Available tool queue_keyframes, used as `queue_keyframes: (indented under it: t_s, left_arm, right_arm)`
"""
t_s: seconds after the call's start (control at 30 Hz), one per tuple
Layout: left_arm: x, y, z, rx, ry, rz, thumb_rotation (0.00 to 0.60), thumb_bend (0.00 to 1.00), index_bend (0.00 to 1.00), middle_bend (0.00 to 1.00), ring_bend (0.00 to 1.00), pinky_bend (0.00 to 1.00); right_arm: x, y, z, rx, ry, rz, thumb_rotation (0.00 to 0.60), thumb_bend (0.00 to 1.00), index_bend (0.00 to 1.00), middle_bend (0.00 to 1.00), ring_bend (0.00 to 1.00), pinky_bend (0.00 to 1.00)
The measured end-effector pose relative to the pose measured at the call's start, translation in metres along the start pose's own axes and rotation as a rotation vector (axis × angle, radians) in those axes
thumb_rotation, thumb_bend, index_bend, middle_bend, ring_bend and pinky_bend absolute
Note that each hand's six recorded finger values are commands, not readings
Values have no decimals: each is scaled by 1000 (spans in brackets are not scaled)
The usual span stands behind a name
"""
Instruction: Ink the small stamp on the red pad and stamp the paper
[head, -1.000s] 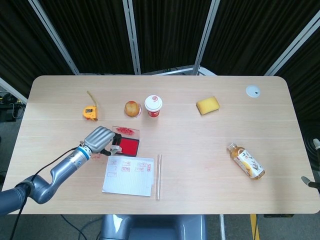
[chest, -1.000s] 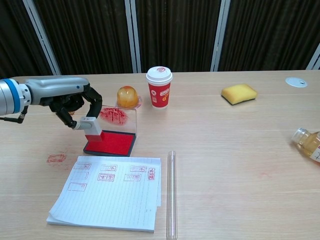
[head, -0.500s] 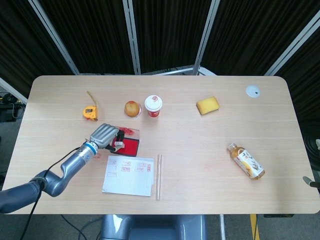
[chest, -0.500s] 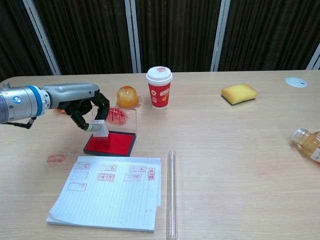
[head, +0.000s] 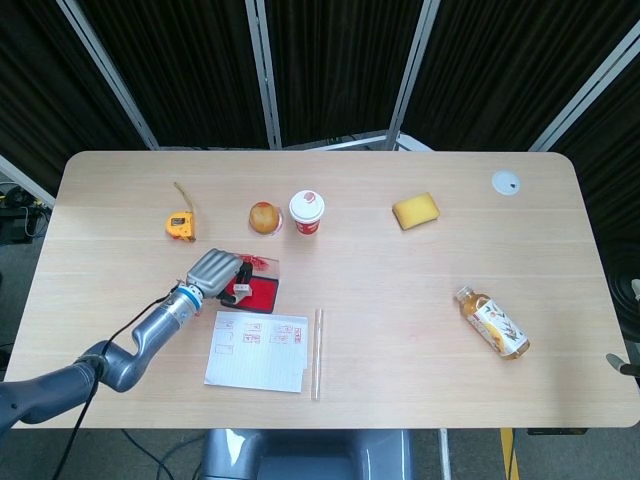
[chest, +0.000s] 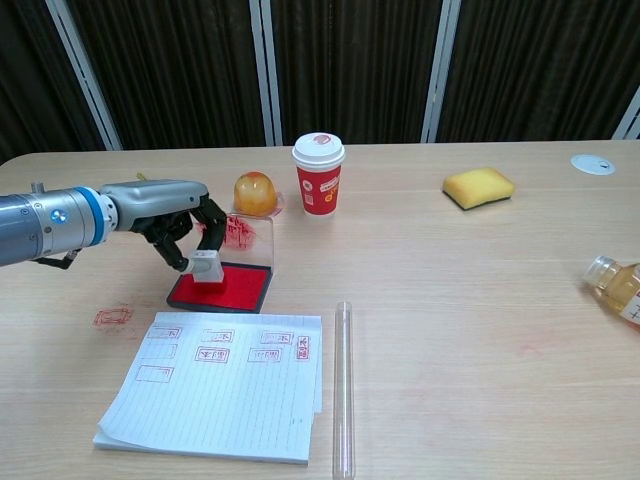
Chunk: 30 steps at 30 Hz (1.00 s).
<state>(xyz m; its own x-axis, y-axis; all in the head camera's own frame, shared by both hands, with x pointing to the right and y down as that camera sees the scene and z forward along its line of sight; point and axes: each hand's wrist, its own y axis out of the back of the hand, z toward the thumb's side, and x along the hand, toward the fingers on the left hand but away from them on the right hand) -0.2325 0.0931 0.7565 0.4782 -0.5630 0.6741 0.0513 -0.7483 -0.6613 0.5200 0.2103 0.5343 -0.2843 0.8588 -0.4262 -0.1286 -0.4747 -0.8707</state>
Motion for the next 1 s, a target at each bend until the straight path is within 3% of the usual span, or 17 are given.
queue_keyframes:
  t_s: [0.43, 1.0]
  left_arm:
    - [4, -12, -6, 4, 25, -18, 600, 360, 593, 555, 809, 875]
    - [0, 0, -3, -14, 10, 8, 600, 361, 601, 558, 808, 874]
  right_arm:
    - [-1, 0, -3, -2, -6, -1, 600, 0, 0, 0, 0, 0]
    - [0, 0, -3, -4, -7, 2, 600, 0, 0, 0, 0, 0]
